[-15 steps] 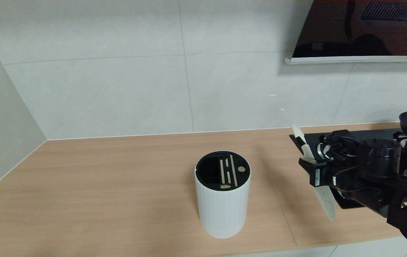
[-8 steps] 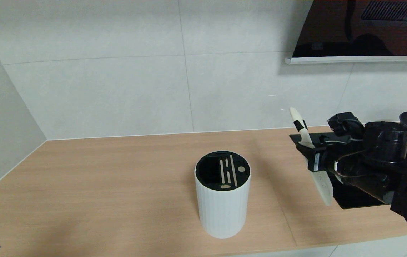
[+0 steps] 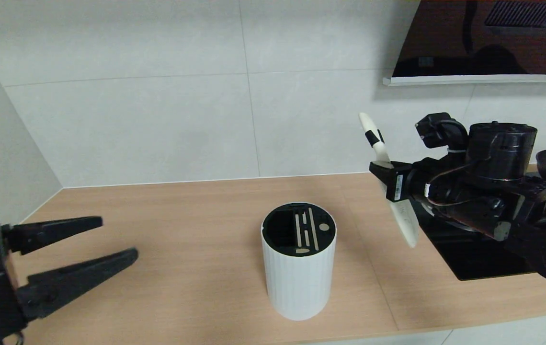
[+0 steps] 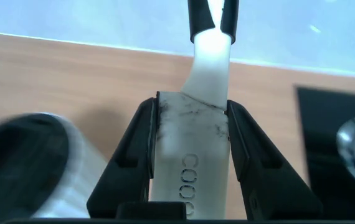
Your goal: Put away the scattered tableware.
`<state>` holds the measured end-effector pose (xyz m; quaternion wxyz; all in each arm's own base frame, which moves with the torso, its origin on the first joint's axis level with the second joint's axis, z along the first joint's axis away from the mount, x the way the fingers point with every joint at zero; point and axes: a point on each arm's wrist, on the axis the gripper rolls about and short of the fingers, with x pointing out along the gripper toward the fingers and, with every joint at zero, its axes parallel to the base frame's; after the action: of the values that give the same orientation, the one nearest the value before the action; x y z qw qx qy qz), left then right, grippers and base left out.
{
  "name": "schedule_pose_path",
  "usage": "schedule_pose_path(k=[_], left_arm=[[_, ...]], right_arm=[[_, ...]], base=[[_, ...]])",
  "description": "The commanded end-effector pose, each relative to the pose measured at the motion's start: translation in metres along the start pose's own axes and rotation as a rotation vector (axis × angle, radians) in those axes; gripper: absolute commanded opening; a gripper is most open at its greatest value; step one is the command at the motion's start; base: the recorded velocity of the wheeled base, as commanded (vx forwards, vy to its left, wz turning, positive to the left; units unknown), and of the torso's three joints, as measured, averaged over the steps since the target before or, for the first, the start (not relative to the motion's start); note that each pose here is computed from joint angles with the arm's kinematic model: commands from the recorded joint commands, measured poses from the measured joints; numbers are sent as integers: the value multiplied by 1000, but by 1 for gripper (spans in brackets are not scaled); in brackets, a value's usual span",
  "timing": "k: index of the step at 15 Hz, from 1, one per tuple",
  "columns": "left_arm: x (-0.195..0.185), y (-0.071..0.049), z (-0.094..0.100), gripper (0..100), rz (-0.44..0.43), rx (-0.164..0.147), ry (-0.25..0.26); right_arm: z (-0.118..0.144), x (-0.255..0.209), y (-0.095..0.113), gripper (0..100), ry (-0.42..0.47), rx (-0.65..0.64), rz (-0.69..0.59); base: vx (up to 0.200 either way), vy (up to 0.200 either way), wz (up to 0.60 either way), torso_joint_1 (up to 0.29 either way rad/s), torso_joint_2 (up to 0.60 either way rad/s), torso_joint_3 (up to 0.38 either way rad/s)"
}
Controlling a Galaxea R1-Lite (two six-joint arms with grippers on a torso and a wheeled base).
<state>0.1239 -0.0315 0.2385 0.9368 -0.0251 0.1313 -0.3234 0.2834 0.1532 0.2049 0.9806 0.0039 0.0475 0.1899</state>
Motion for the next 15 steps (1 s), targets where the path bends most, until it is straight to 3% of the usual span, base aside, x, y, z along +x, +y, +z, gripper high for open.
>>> schedule_pose_path(k=[1,4,5,7,9,10,13,15], left_arm=[[67,6,6,100,-126,-81,64],[104,4,1,100,-154,-112,58],[112,3,1,100,-158,-138,44],[127,-5,6,100,-206,-261,0],[138,-16,7,100,-259,-344,-23],[149,-21,7,100,-276,-367,-36],[173,-24,-1,100,-236,-376,-38],[192,-30,-6,100,-235,-451,-52]], right_arm=[[10,-7,20,0,-28,-1,63],[6,-11,37,0,-19,-7,113],[5,-11,38,0,-16,-9,116],[4,-12,38,0,-21,-12,118],[4,-18,44,0,-21,-13,141],[4,-23,54,0,-22,-17,174],[1,-28,69,0,-13,-23,200],[-4,-27,80,0,1,-30,196]], base=[[0,0,0,0,0,0],[0,0,0,0,0,0],[0,0,0,0,0,0],[0,0,0,0,0,0],[0,0,0,0,0,0],[0,0,0,0,0,0],[0,0,0,0,0,0],[0,0,0,0,0,0]])
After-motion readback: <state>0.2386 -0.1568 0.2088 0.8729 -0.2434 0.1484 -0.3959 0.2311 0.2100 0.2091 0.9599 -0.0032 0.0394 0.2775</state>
